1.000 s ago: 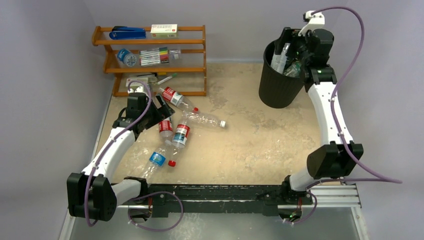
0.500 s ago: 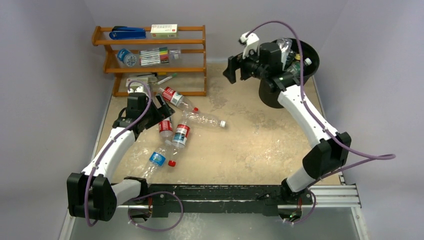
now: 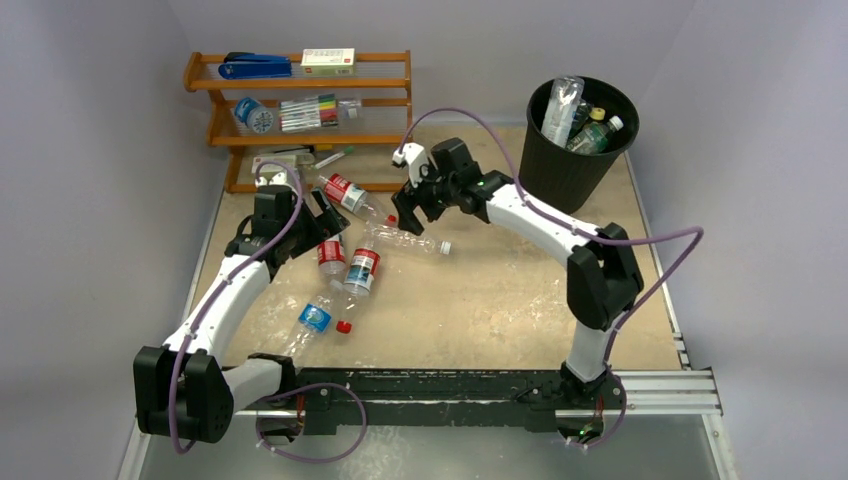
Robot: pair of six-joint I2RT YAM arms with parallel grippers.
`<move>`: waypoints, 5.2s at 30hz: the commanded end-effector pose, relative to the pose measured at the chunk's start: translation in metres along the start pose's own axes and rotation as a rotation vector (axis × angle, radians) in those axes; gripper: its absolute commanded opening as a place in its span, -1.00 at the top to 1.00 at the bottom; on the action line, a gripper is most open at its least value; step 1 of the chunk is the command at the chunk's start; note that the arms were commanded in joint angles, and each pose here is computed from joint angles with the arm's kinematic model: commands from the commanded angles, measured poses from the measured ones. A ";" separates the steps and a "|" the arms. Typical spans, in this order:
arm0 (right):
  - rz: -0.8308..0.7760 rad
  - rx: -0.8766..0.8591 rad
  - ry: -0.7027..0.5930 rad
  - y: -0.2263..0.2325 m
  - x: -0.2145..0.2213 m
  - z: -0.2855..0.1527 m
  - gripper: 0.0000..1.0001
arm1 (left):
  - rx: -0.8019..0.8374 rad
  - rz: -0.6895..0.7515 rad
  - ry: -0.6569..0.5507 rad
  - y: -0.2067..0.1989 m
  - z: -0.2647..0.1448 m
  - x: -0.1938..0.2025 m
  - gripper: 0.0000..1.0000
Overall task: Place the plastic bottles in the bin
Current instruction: Pick up the plastic bottle at the center of the board, then place the plastic bottle in the trash bin, then pick up the plastic bottle at the center of the board.
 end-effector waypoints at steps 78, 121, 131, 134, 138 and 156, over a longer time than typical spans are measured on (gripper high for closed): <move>0.404 0.865 -0.647 -0.196 -0.097 -0.292 -0.09 | 0.053 -0.005 -0.042 -0.004 -0.005 -0.003 -0.90; 0.460 0.787 -0.653 -0.193 -0.077 -0.289 -0.74 | 0.038 -0.005 -0.041 -0.007 0.001 -0.011 -0.91; 0.335 0.522 -0.527 -0.118 -0.088 -0.202 -0.74 | 0.015 -0.007 -0.035 -0.004 0.004 -0.010 -0.91; 0.267 0.413 -0.475 -0.089 -0.087 -0.162 -0.71 | 0.005 -0.010 -0.036 -0.003 0.004 -0.010 -0.91; 0.163 0.308 -0.389 -0.052 -0.077 -0.107 -0.68 | -0.005 -0.012 -0.036 -0.001 0.004 -0.009 -0.90; -0.063 0.165 -0.347 0.005 -0.047 0.038 -0.62 | -0.057 -0.027 -0.038 0.008 0.003 -0.001 -0.90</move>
Point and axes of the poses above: each gripper's point midway between its finger pads, its own z axis out along the fingers, its own y axis along the line the jaws close on, x = y × z, the point moved 8 cm from there along -z, back along the fingers, and after that the axes turned 4 degrees about z, right-handed, at the moved point
